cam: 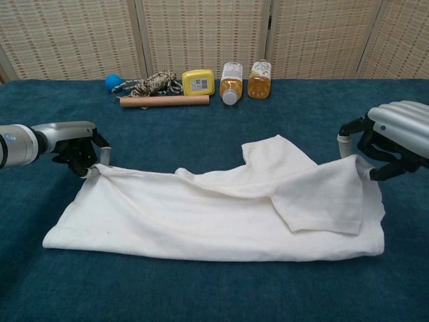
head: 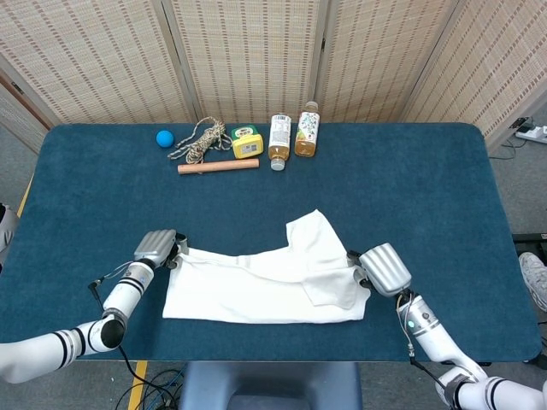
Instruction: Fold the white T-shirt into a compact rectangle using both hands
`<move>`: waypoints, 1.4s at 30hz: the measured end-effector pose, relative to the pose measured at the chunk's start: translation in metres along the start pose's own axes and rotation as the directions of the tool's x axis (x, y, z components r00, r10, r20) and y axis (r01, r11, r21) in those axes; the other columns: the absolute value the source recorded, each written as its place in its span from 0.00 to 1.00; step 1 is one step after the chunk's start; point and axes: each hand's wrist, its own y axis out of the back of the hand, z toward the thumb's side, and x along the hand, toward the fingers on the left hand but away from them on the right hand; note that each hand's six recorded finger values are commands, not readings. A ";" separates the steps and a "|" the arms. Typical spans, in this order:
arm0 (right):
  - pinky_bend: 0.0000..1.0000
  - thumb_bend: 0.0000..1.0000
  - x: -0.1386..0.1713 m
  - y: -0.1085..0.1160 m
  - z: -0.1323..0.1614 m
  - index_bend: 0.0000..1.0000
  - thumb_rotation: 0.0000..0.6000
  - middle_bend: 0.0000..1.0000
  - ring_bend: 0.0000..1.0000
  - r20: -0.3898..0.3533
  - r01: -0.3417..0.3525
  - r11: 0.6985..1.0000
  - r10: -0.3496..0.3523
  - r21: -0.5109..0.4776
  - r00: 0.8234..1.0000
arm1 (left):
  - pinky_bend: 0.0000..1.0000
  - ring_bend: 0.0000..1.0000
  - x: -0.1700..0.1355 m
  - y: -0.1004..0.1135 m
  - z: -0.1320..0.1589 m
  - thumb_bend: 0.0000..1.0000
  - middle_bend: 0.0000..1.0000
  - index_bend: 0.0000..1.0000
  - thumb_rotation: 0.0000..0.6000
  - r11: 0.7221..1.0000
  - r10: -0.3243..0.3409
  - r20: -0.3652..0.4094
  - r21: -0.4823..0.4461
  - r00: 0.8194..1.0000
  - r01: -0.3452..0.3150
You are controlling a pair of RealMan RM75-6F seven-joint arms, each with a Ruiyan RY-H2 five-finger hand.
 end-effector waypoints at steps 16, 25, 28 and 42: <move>1.00 0.62 -0.026 -0.010 -0.004 0.74 1.00 0.91 0.95 0.001 0.054 0.997 -0.054 0.058 0.999 | 0.93 0.80 0.000 0.003 -0.005 0.49 0.90 0.54 1.00 1.000 0.008 -0.035 -0.006 0.999 -0.008; 1.00 0.62 -0.037 -0.022 -0.008 0.74 1.00 0.90 0.95 0.025 0.034 0.997 -0.036 0.063 0.999 | 0.93 0.80 0.001 0.002 -0.008 0.49 0.90 0.52 1.00 1.000 0.003 -0.053 -0.007 0.999 -0.003; 1.00 0.62 -0.040 -0.025 -0.009 0.74 1.00 0.90 0.95 0.034 0.024 0.998 -0.026 0.065 0.999 | 0.93 0.79 0.001 0.003 -0.009 0.47 0.89 0.45 1.00 1.000 0.009 -0.059 -0.010 0.998 -0.010; 1.00 0.57 -0.052 -0.044 -0.017 0.58 1.00 0.87 0.95 0.101 -0.036 0.997 0.029 0.065 0.994 | 0.93 0.78 -0.013 0.013 -0.005 0.33 0.85 0.00 1.00 0.997 0.069 -0.065 -0.038 0.996 -0.071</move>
